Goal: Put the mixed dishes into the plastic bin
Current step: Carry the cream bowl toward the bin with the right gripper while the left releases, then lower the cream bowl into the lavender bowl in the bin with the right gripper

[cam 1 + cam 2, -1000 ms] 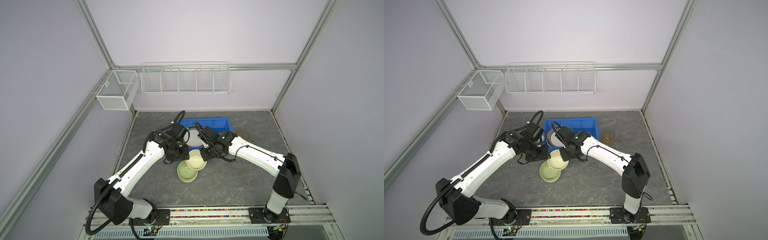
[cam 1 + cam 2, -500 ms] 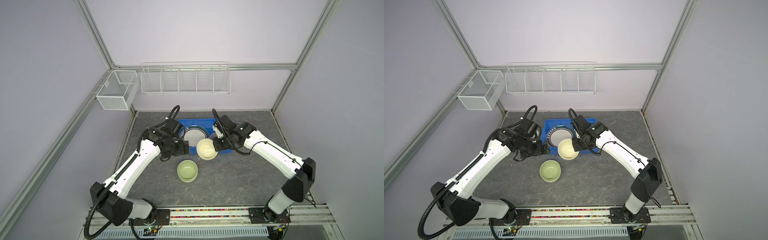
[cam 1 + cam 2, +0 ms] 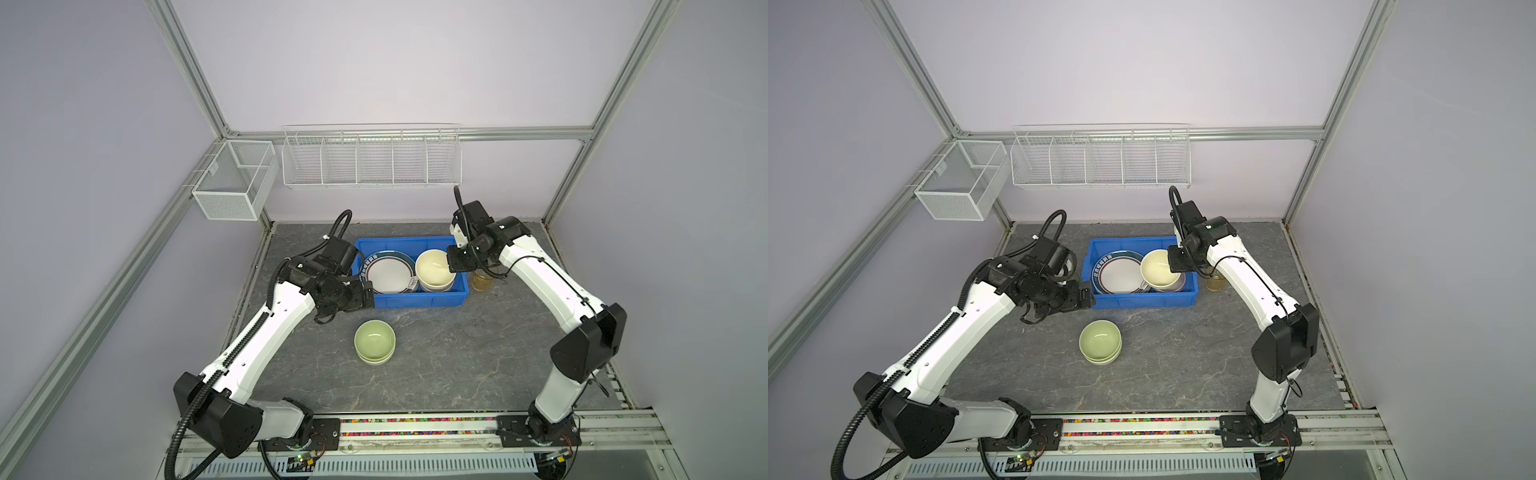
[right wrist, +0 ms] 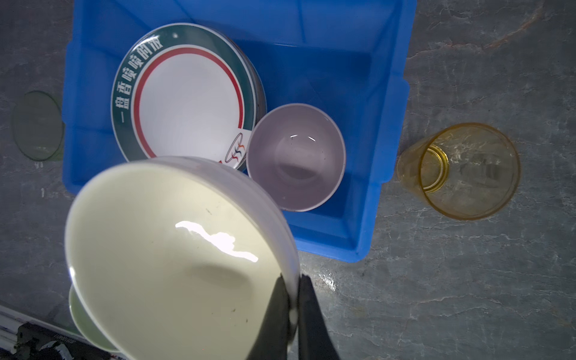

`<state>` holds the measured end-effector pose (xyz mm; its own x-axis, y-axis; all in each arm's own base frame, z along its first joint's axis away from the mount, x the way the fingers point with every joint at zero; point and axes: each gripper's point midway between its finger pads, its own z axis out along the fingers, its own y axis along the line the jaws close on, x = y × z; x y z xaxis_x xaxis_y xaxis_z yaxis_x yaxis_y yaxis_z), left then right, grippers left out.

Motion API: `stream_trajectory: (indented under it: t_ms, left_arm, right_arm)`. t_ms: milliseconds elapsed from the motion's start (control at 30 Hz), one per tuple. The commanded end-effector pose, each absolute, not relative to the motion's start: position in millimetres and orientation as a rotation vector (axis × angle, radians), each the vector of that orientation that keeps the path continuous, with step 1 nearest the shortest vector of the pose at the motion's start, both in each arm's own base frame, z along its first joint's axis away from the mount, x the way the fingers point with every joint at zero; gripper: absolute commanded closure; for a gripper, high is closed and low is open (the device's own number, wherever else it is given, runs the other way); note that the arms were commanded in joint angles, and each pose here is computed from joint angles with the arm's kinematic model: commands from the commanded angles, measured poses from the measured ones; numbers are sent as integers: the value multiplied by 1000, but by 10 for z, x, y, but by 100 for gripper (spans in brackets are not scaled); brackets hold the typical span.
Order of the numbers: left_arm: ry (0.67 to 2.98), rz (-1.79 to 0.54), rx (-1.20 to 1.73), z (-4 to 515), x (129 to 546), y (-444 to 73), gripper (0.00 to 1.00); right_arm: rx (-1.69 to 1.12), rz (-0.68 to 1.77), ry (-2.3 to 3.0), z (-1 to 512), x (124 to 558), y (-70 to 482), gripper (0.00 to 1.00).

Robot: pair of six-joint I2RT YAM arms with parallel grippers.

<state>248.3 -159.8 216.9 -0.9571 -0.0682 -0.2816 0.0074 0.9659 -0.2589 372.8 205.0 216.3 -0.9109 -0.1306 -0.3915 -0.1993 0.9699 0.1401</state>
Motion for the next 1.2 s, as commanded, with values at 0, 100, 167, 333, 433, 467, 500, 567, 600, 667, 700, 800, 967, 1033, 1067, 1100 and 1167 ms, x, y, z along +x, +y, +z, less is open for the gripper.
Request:
stream_trajectory:
  t_ms: [0,100,167,333,433,467,500,567,600,667,700,800,967,1033,1067,1100,1167]
  left_arm:
    - [2841,-344,-38,2149,2447,-1528,1]
    - [2846,-342,-44,2139,2463,-1527,1]
    - [2849,-338,-41,2128,2474,-1526,0]
    - [2866,-324,-49,2089,2496,-1527,1]
    - [2872,-311,-54,2080,2520,-1528,0]
    - [2871,-306,-52,2076,2533,-1528,0]
    - [2871,-304,-54,2070,2548,-1530,0]
    - [2877,-305,-52,2055,2570,-1549,0]
    - [2882,-305,-50,2044,2583,-1561,0]
    - [2892,-304,-45,2031,2612,-1583,0]
    - [2902,-302,-31,2021,2623,-1596,1]
    - [2915,-294,-10,2009,2656,-1620,1]
    - [2927,-285,4,1954,2721,-1649,1]
    - [2937,-287,13,1925,2736,-1666,0]
    - [2939,-288,15,1917,2739,-1670,1]
    - [2941,-286,17,1908,2743,-1671,0]
    - [2940,-287,16,1905,2744,-1672,0]
  right_arm:
    - [-262,270,2727,2160,3842,2067,94]
    - [-244,262,2737,2084,3960,2037,94]
    - [-238,260,2745,2029,4025,2033,94]
    - [-229,256,2764,1880,4177,2051,94]
    - [-222,248,2776,1795,4253,2048,94]
    - [-216,246,2779,1767,4280,2041,94]
    - [-214,245,2783,1739,4296,2039,94]
    - [-207,243,2791,1689,4329,2028,94]
    - [-203,242,2796,1662,4345,2020,94]
    - [-204,239,2805,1616,4356,2013,94]
    - [-200,236,2810,1587,4366,1999,94]
    - [-198,235,2817,1532,4381,2003,94]
    - [-190,227,2828,1449,4393,1990,94]
    - [-187,227,2838,1393,4390,1993,94]
    - [-188,225,2841,1371,4392,1993,94]
    - [-187,221,2845,1349,4392,1992,94]
    - [-182,208,2852,1303,4392,1976,94]
